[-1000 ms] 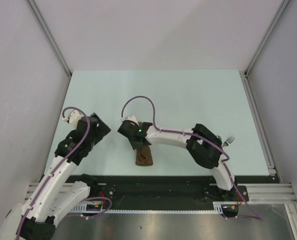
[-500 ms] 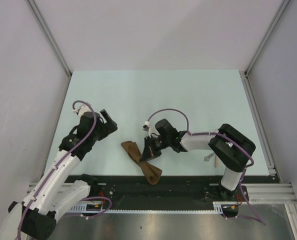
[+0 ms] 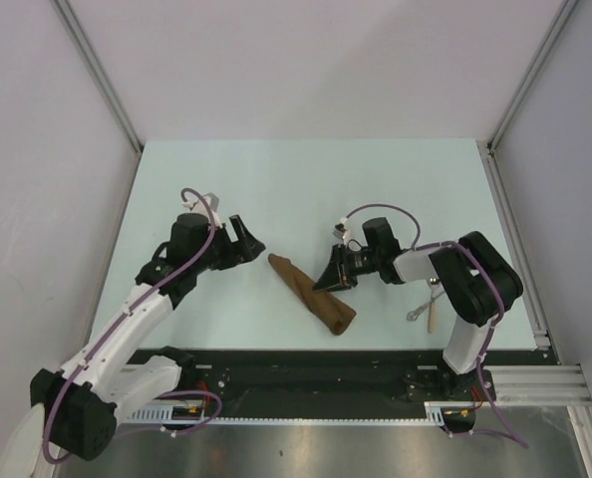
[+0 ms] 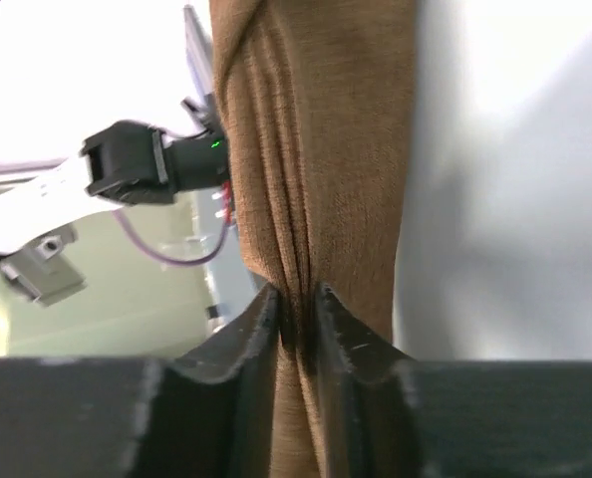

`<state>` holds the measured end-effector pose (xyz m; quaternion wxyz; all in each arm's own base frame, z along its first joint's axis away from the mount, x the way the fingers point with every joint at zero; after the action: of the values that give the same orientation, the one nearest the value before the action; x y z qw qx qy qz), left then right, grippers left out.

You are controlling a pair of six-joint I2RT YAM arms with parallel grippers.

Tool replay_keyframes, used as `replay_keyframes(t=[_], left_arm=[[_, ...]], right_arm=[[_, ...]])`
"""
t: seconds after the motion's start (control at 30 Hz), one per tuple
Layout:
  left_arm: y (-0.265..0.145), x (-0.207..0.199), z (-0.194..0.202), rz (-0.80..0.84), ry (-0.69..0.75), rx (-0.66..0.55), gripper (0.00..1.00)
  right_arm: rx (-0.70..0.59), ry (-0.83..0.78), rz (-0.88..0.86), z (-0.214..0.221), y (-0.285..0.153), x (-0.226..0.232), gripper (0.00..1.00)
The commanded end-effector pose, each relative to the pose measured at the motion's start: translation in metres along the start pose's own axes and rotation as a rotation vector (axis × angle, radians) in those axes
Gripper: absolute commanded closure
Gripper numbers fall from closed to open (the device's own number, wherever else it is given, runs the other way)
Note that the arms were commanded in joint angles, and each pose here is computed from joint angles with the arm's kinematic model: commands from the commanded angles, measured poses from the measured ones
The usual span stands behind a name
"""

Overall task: Fold the napkin into a case and place the utensils inside
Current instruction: Turn over the smaller rectangle-folded napkin at the center of the board, then rotate the smaller rectangle-folded napkin at the center of the board.

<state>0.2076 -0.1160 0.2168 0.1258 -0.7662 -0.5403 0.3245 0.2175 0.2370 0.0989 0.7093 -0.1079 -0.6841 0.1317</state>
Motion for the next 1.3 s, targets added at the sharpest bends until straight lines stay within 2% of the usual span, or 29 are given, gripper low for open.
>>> replay_keyframes(t=[0.0, 0.03, 0.1, 0.17, 0.2, 0.23, 0.3, 0.33, 0.37, 0.43, 0.47, 0.5, 0.57, 0.6, 0.67, 0.7, 0.8, 0.97, 1.1, 1.23, 1.27], left_arm=[[0.015, -0.019, -0.006, 0.211, 0.071, 0.021, 0.16], [0.019, -0.022, -0.002, 0.234, 0.075, 0.042, 0.18], [0.030, -0.033, 0.006, 0.300, 0.092, 0.088, 0.20], [0.043, -0.042, 0.012, 0.342, 0.102, 0.123, 0.21], [0.045, -0.054, 0.015, 0.391, 0.112, 0.146, 0.23], [0.050, -0.058, 0.018, 0.404, 0.104, 0.166, 0.25], [0.061, -0.069, 0.024, 0.446, 0.112, 0.190, 0.33], [0.064, -0.072, 0.024, 0.458, 0.111, 0.195, 0.34], [0.067, -0.075, 0.024, 0.474, 0.109, 0.201, 0.35], [0.081, -0.075, 0.028, 0.479, 0.100, 0.234, 0.41], [0.086, -0.075, 0.030, 0.476, 0.097, 0.247, 0.46], [0.095, -0.076, 0.031, 0.484, 0.098, 0.251, 0.49], [0.103, -0.080, 0.029, 0.509, 0.089, 0.259, 0.53], [0.108, -0.085, 0.022, 0.534, 0.089, 0.235, 0.56], [0.123, -0.084, 0.028, 0.525, 0.073, 0.265, 0.58], [0.129, -0.087, 0.024, 0.533, 0.072, 0.269, 0.60], [0.151, -0.081, 0.035, 0.494, 0.064, 0.333, 0.65], [0.177, -0.066, 0.056, 0.415, 0.070, 0.403, 0.67], [0.181, -0.064, 0.050, 0.373, 0.103, 0.381, 0.67], [0.165, -0.076, 0.021, 0.375, 0.124, 0.309, 0.54], [0.160, -0.079, 0.013, 0.374, 0.130, 0.285, 0.47]], right_arm=[[-0.022, -0.012, 0.117, -0.023, -0.023, -0.022, 0.70], [-0.111, -0.028, 0.176, -0.036, -0.037, -0.023, 0.61], [-0.153, -0.045, 0.202, -0.046, -0.053, -0.016, 0.49], [-0.243, -0.017, 0.257, -0.065, -0.078, -0.008, 0.48], [-0.271, -0.047, 0.320, -0.069, -0.085, -0.008, 0.47], [-0.364, -0.066, 0.444, -0.078, -0.097, -0.005, 0.46], [-0.395, -0.062, 0.558, -0.073, -0.107, 0.008, 0.45], [-0.443, -0.083, 0.590, -0.069, -0.113, 0.020, 0.46], [-0.432, -0.095, 0.601, -0.059, -0.108, 0.028, 0.46], [-0.450, -0.058, 0.640, -0.039, -0.103, 0.029, 0.50], [-0.443, -0.108, 0.610, -0.022, -0.097, 0.043, 0.52], [-0.420, -0.095, 0.619, -0.004, -0.090, 0.035, 0.55], [-0.452, -0.117, 0.560, 0.022, -0.083, 0.047, 0.56], [-0.390, -0.133, 0.558, 0.046, -0.070, 0.039, 0.58], [-0.375, -0.113, 0.506, 0.065, -0.059, 0.043, 0.64], [-0.337, -0.130, 0.480, 0.080, -0.052, 0.044, 0.73], [-0.302, -0.103, 0.466, 0.099, -0.034, 0.036, 0.77], [-0.263, -0.091, 0.474, 0.116, -0.008, 0.013, 0.79], [-0.315, -0.056, 0.561, 0.107, 0.000, -0.013, 0.83], [-0.416, -0.035, 0.673, 0.098, -0.003, -0.033, 0.84], [-0.473, -0.037, 0.707, 0.091, -0.007, -0.038, 0.85]])
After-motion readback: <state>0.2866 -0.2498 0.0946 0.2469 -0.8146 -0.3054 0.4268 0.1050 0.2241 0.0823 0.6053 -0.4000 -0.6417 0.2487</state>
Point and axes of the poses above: each gripper's point midway between its finger pads, its own y axis out along the fingers, its own x axis along the line the jaws close on, z = x × y, the point moved 8 cm from there along -y, back along the fingers, and after that the axes turned 14 degrees about y, right-handed, at the moved point
